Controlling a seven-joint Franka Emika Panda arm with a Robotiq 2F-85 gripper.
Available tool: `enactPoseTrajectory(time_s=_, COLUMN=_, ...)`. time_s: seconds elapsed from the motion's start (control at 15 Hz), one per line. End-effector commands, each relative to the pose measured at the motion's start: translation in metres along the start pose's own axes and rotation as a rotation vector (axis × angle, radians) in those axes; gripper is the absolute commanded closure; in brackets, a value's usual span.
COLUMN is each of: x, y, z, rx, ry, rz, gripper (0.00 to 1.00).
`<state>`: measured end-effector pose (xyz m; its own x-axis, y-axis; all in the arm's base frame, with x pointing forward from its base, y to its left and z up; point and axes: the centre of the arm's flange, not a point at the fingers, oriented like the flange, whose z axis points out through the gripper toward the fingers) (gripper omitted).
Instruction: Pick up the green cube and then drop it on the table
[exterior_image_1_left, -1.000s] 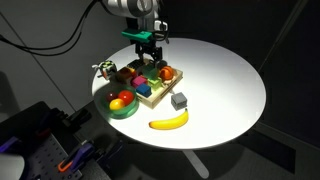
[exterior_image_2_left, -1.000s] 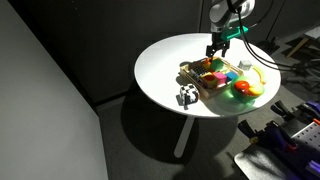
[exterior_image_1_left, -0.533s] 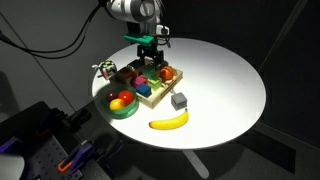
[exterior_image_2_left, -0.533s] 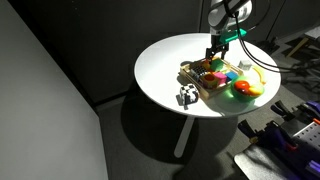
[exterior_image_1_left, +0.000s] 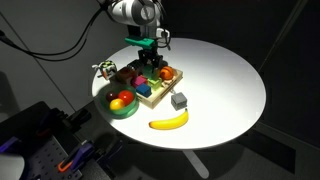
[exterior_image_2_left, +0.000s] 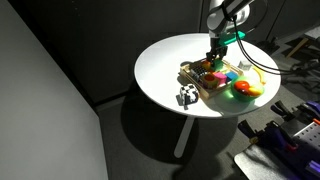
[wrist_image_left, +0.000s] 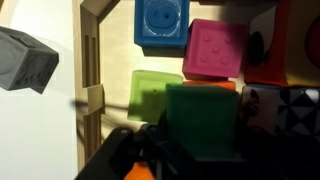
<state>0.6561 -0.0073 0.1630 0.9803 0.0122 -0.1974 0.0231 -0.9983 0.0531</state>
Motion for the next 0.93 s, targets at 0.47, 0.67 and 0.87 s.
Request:
enactPoseTrajectory(time_s=0.47, x=-0.021, y=-0.019, z=-0.039, rx=-0.059, ry=0.024, rz=-0.045, gripper=0.75)
enactPoseTrajectory(time_s=0.67, x=-0.029, y=-0.026, z=-0.050, rx=-0.068, ry=0.037, rz=-0.066, gripper=0.76)
enactPoseTrajectory(time_s=0.87, x=-0.035, y=-0.037, z=-0.056, rx=-0.071, ry=0.031, rz=-0.098, gripper=0.76)
